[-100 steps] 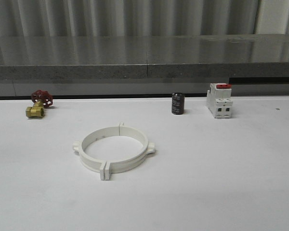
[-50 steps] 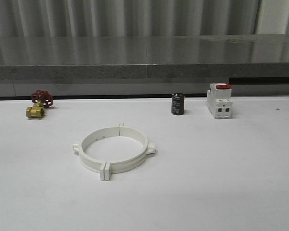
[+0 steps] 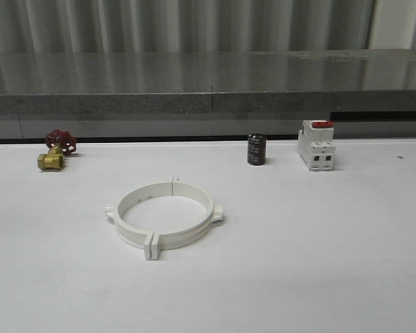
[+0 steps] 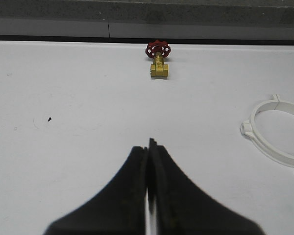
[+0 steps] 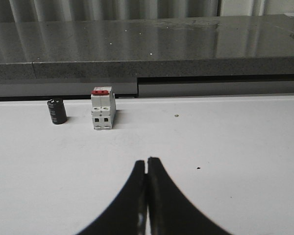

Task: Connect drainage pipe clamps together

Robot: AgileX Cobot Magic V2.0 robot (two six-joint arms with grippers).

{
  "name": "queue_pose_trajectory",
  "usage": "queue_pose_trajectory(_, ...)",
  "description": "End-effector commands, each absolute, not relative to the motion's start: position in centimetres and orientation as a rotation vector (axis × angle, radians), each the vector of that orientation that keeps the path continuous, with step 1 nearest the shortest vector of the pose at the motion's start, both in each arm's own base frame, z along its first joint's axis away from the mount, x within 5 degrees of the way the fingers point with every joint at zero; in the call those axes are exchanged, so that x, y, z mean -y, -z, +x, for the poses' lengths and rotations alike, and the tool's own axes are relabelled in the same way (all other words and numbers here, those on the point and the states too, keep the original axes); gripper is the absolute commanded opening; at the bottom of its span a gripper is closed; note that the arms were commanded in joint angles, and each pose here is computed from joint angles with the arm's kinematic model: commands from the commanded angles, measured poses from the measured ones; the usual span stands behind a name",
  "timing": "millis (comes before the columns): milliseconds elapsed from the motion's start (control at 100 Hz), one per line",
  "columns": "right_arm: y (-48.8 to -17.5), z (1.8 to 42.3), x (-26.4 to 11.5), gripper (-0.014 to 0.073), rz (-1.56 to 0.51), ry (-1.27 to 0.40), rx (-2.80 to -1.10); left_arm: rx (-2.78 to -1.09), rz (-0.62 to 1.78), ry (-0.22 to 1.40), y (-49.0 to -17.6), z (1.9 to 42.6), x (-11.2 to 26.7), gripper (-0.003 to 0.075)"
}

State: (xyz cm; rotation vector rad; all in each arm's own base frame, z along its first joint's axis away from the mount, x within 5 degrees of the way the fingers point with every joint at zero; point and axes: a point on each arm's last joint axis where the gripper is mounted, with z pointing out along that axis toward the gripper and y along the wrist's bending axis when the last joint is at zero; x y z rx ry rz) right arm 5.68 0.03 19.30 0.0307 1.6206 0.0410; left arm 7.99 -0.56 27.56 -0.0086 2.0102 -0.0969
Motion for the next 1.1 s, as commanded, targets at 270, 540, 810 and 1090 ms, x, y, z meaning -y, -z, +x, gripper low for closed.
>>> queue_pose_trajectory(270,-20.84,5.44,-0.01,-0.0067,0.027,-0.032,-1.499,-1.92,-0.007,0.109,-28.96,8.26,0.63,-0.002)
queue_pose_trajectory(540,-20.84,5.44,-0.01,-0.0067,0.027,-0.032,-1.499,-1.92,-0.007,0.109,-28.96,8.26,0.63,-0.002)
queue_pose_trajectory(810,-20.84,5.44,-0.01,-0.0067,0.027,-0.032,-1.499,-1.92,-0.007,0.109,-28.96,8.26,0.63,-0.002)
queue_pose_trajectory(1090,-20.84,5.44,-0.01,-0.0067,0.027,-0.032,-1.499,-1.692,0.019,0.112,-28.61,7.85,0.65,-0.002)
